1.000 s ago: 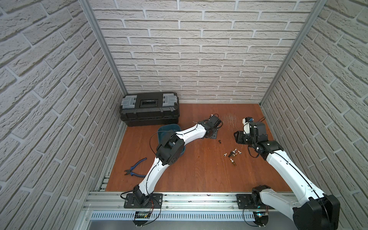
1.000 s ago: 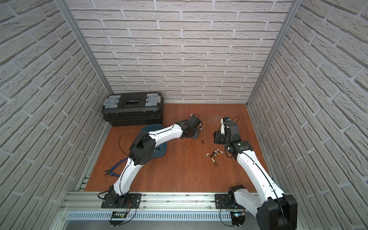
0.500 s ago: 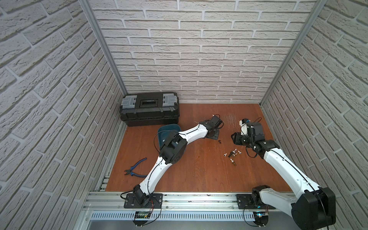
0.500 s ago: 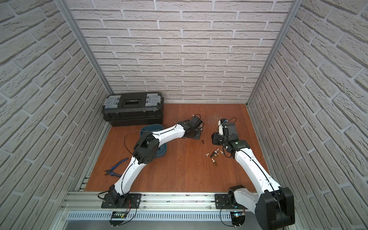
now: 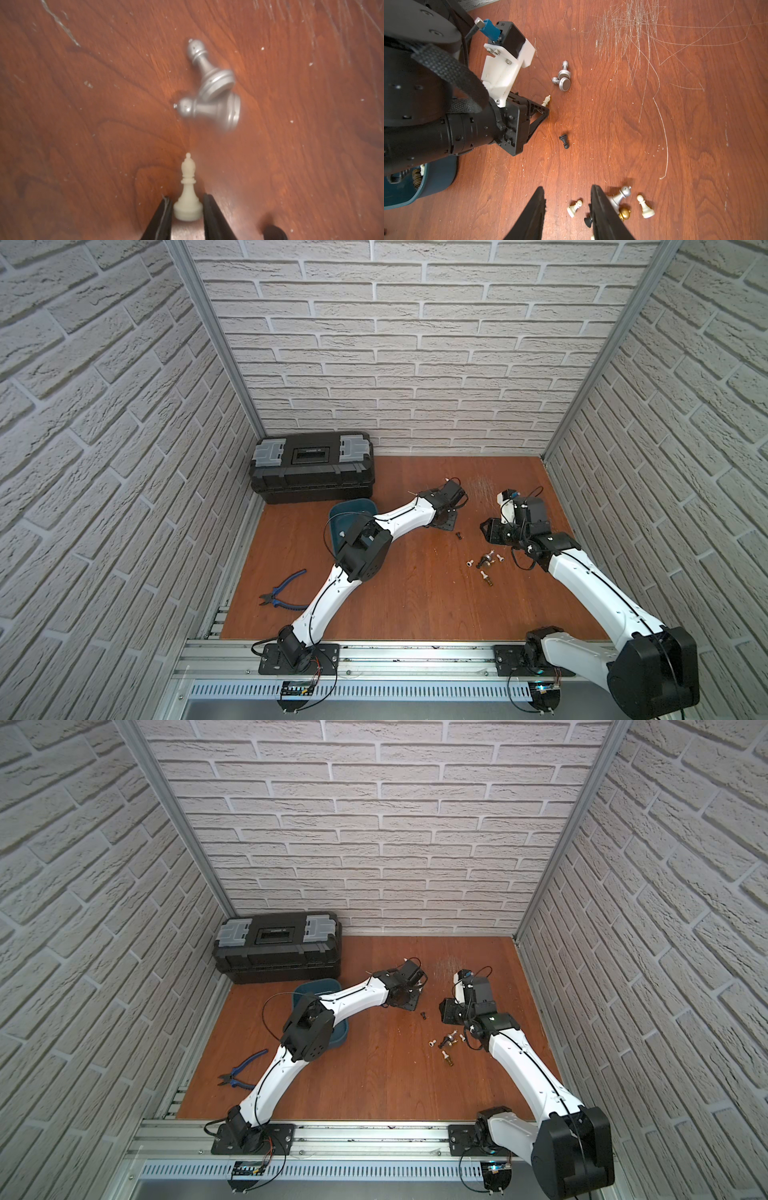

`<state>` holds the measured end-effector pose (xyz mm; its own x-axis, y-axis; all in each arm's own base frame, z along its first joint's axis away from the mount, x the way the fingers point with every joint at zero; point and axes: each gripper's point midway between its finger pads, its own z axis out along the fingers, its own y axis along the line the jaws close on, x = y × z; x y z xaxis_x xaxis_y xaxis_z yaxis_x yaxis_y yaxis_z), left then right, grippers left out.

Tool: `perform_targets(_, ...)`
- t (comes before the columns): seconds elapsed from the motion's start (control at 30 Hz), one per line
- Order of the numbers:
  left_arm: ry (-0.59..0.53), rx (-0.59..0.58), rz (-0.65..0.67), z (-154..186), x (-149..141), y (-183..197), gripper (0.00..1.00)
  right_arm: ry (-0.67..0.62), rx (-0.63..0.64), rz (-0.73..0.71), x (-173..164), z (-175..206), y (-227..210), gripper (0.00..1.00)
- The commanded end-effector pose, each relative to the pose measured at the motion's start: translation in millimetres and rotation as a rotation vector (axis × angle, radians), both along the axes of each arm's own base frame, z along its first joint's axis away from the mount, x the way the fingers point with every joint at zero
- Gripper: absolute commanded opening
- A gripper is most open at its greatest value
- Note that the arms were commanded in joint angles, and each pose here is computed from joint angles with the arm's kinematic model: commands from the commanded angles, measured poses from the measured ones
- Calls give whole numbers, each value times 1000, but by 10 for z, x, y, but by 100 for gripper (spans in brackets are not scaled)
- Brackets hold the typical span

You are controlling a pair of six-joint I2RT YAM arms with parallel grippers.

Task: Put the chess pieces into the storage box
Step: Pick up the chess piece at the center of the board.

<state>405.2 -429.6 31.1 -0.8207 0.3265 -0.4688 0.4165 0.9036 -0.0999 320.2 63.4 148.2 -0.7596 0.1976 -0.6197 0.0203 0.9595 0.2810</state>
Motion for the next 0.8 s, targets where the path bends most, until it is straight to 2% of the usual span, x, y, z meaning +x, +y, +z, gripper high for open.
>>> perform_targets(0.0, 41, 75, -14, -185, -75, 125, 29, -30, 22, -1, 51, 39, 19, 40)
perform_targets(0.33, 23, 57, -50, -77, -37, 52, 23, -33, 32, 4, 59, 60, 37, 40)
perform_targets(0.77, -80, -64, -38, 806, -108, 112, 23, -5, 65, 16, 68, 16, 100, 40)
